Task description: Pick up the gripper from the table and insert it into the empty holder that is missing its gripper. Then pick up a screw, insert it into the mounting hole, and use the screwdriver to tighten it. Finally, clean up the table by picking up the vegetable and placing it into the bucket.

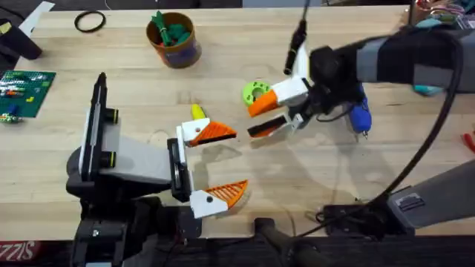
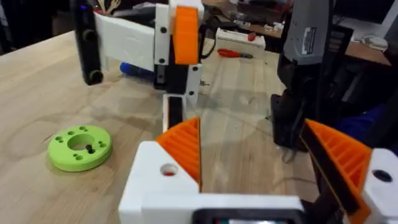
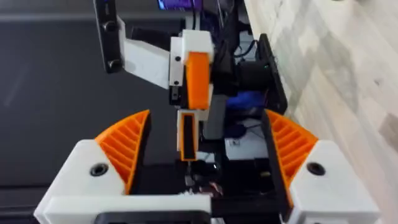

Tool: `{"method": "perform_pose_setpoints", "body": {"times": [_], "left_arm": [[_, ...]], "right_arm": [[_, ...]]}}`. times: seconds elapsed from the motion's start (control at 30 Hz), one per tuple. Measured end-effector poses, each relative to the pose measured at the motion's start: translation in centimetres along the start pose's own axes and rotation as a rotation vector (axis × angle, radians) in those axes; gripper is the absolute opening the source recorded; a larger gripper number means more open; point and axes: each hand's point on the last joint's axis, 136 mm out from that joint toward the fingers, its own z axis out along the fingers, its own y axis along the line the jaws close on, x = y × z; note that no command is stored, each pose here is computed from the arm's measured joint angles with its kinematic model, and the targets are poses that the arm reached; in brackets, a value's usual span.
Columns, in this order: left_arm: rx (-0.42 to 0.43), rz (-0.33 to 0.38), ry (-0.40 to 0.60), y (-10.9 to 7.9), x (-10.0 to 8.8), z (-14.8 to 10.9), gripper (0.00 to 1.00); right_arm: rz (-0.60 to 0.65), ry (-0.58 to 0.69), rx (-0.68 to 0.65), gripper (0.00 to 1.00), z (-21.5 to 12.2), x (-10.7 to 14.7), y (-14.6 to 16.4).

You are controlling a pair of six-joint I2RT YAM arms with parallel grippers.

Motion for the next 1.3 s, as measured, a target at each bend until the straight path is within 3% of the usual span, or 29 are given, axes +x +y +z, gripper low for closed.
{"method": "perform_pose_setpoints", "body": {"times": [0.33, 0.6, 0.8, 0.93, 1.03, 1.1, 1.23, 1.3], "left_arm": [[0.0, 0.0, 0.0, 0.0, 0.0, 0.0, 0.986], [0.0, 0.0, 0.0, 0.0, 0.0, 0.0, 0.988], [0.0, 0.0, 0.0, 0.0, 0.0, 0.0, 0.987], [0.0, 0.0, 0.0, 0.0, 0.0, 0.0, 0.986], [0.0, 0.0, 0.0, 0.0, 0.0, 0.0, 0.987], [0.0, 0.0, 0.0, 0.0, 0.0, 0.0, 0.988], [0.0, -0.002, 0.0, 0.0, 0.0, 0.0, 0.988], [0.0, -0.002, 0.0, 0.0, 0.0, 0.0, 0.986]], "right_arm": [[-0.056, -0.023, -0.024, 0.996, -0.4, 0.0, -0.6], [-0.141, 0.066, -0.031, 0.996, 2.2, -0.4, -0.6], [-0.126, 0.143, -0.026, 0.993, 4.7, -0.5, -0.2], [-0.09, 0.151, -0.016, 0.703, 5.1, -0.6, -0.2], [-0.058, 0.149, -0.006, 0.384, 5.2, -0.7, -0.3], [-0.044, 0.149, -0.005, 0.311, 5.2, -0.7, -0.3], [-0.044, 0.157, -0.025, 0.029, 5.2, -0.7, 0.1], [-0.037, 0.157, -0.024, 0.011, 5.2, -0.7, 0.1]]}}
